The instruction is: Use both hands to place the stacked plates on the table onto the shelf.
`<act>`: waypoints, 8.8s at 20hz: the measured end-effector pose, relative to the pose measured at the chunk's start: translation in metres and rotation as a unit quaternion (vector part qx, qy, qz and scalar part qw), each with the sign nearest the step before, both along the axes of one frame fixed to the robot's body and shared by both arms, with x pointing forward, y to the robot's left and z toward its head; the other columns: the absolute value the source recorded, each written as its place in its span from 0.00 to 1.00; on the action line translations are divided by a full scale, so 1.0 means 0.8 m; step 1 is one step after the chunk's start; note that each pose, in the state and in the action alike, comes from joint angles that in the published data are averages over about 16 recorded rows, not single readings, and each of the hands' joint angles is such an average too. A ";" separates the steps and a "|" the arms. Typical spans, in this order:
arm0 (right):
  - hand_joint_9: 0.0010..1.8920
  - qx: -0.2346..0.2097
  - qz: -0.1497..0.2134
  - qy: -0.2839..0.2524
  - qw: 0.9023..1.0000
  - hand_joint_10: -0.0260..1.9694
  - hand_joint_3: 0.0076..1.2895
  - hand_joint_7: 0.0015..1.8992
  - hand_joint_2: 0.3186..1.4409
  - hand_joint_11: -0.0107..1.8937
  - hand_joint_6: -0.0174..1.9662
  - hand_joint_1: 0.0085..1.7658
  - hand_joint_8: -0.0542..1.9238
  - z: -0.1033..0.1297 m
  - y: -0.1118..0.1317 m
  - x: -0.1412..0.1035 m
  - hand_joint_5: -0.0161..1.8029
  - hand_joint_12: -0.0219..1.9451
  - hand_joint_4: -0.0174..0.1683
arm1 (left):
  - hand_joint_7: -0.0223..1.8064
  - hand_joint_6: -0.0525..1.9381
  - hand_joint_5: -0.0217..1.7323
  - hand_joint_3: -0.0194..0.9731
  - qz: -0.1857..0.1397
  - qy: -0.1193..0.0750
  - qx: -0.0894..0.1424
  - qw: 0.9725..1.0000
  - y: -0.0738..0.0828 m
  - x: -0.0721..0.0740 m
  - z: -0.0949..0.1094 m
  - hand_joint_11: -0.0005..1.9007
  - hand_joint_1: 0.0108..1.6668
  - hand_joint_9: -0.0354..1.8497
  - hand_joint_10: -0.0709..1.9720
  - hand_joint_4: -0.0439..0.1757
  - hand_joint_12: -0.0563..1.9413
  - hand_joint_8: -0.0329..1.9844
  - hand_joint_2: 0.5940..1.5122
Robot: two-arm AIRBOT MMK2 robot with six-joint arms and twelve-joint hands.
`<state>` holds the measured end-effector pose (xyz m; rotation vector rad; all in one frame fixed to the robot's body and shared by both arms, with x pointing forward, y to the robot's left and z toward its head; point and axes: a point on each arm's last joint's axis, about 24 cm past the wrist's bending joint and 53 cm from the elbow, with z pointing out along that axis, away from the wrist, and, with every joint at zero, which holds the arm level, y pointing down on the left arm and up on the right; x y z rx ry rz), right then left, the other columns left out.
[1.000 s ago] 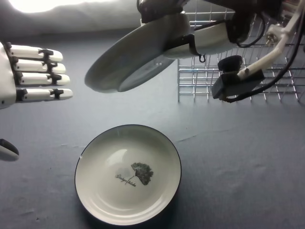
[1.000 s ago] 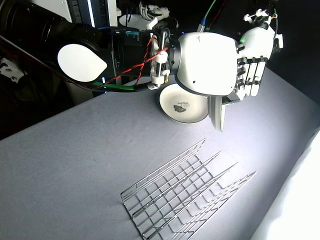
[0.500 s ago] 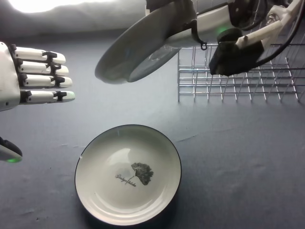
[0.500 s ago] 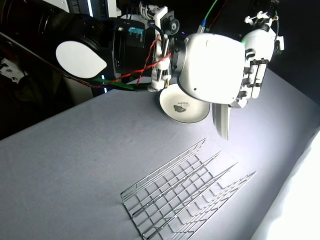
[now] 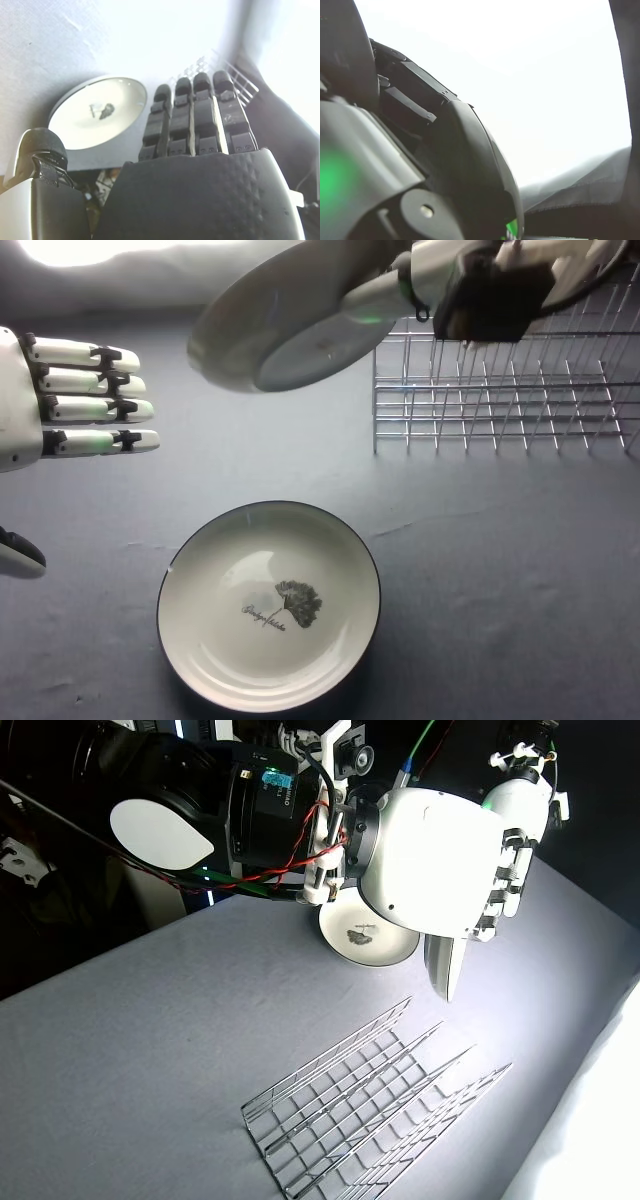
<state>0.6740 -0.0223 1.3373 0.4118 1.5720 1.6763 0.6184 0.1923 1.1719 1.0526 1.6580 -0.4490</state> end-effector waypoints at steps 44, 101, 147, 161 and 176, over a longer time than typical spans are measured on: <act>0.51 0.010 -0.144 0.064 0.987 0.57 0.01 0.53 0.64 0.44 0.52 0.78 0.47 -0.049 -0.179 0.070 0.50 0.62 0.05 | 0.07 0.03 0.08 0.03 -0.008 0.120 -0.075 0.990 0.002 -0.040 0.008 0.02 0.01 0.07 0.04 0.19 0.09 0.02 0.51; 0.40 -0.114 -0.081 -0.120 0.983 0.06 0.01 0.43 0.72 0.15 0.03 0.62 0.03 -0.038 -0.118 0.019 0.42 0.66 0.08 | 0.07 0.03 0.07 0.03 -0.078 0.276 -0.008 0.958 -0.037 -0.116 -0.129 0.02 0.01 0.07 0.04 0.18 0.10 0.02 0.53; 0.01 -0.360 0.228 -0.473 0.771 0.02 0.00 0.01 0.49 0.01 0.03 0.64 0.03 -0.206 0.118 -0.147 0.02 0.26 0.13 | 0.05 0.01 0.03 0.03 -0.078 0.295 0.028 0.952 -0.023 -0.141 -0.174 0.02 0.01 0.06 0.03 0.15 0.09 0.01 0.51; 0.02 -0.356 0.242 -0.464 0.774 0.02 0.01 0.01 0.53 0.01 0.03 0.68 0.03 -0.235 0.180 -0.154 0.04 0.34 0.13 | 0.05 0.01 0.03 0.03 -0.078 0.295 0.028 0.952 -0.023 -0.141 -0.173 0.02 0.01 0.06 0.03 0.16 0.10 0.01 0.52; 0.27 -0.360 0.237 -0.461 0.776 0.04 0.01 0.28 0.63 0.06 0.03 0.69 0.03 -0.249 0.190 -0.156 0.30 0.62 0.12 | 0.06 0.01 0.03 0.03 -0.077 0.295 0.026 0.952 -0.024 -0.141 -0.173 0.02 0.01 0.07 0.03 0.15 0.10 0.01 0.52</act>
